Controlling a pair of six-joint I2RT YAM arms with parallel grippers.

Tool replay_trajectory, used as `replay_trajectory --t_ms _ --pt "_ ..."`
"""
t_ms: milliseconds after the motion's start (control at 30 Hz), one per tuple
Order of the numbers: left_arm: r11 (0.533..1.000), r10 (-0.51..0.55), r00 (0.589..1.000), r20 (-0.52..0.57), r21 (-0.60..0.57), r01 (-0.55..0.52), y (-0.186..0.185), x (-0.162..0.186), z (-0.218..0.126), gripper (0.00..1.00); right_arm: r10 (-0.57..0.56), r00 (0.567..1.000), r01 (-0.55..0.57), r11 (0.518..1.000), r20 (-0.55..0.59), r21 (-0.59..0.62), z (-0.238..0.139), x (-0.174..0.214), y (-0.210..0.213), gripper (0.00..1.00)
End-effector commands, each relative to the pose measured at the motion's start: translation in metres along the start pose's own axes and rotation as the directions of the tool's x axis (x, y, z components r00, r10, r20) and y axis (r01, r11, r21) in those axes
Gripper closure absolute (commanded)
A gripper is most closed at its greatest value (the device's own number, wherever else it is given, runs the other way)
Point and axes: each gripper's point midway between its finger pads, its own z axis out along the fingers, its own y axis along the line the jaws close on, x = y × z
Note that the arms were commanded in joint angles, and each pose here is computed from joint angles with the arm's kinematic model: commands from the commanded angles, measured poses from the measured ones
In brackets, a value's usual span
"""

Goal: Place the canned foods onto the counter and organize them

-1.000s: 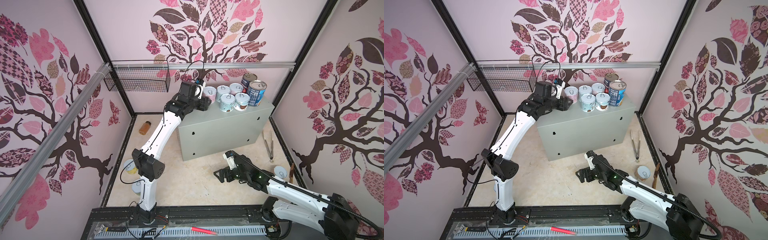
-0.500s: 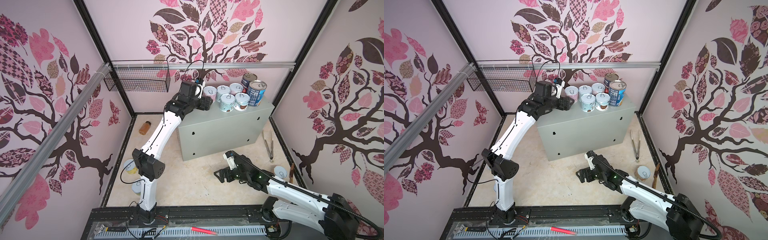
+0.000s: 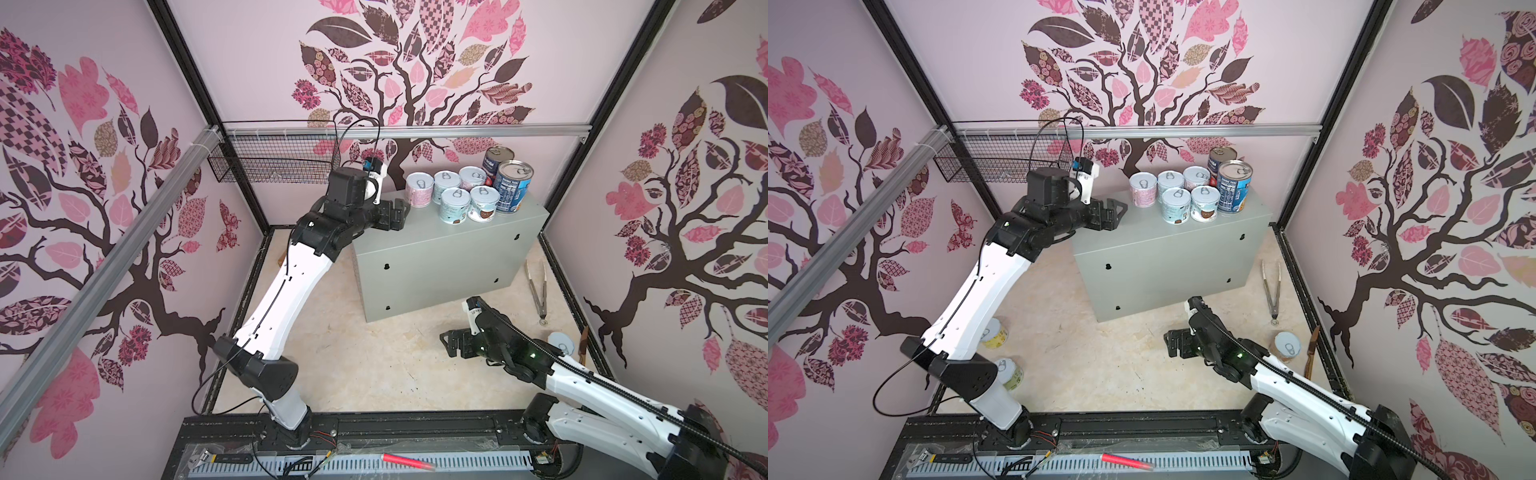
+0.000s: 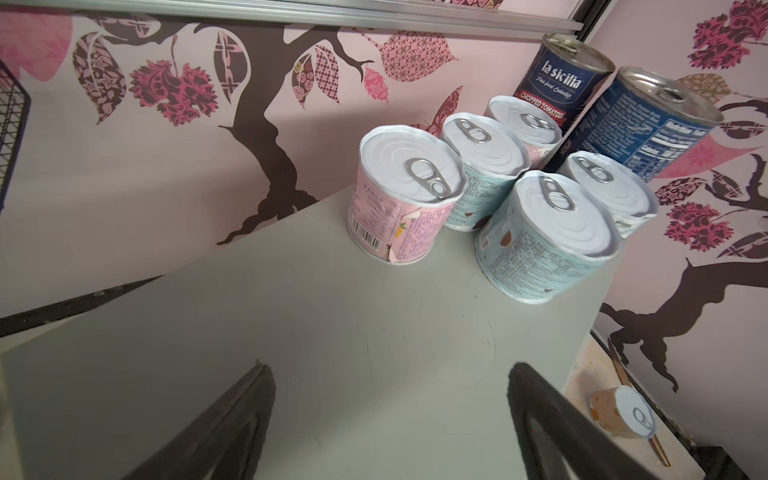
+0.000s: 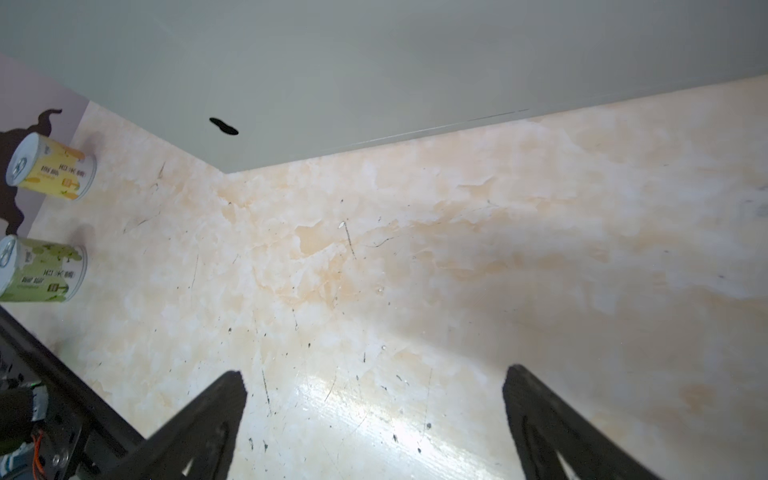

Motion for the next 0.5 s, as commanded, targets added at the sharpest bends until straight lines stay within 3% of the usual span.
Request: replay_trajectory --t_ms 0,200,467 --pt "0.999 -0.037 0.999 -0.014 -0.019 0.037 0.004 0.02 -0.009 0.07 0.078 0.995 -0.089 0.981 0.07 0.172 -0.017 -0.015 -0.028 0.0" --pt "0.995 -0.083 0.995 -0.053 -0.055 0.08 0.012 0.059 -0.039 0.06 0.144 0.978 -0.193 0.896 0.151 0.4 -0.037 -0.022 -0.068 0.0" --pt "0.98 -0.11 0.989 -0.094 -0.176 0.092 0.035 0.107 -0.093 0.02 0.221 0.954 -0.294 0.824 0.203 0.485 -0.045 -0.027 -0.093 0.0"
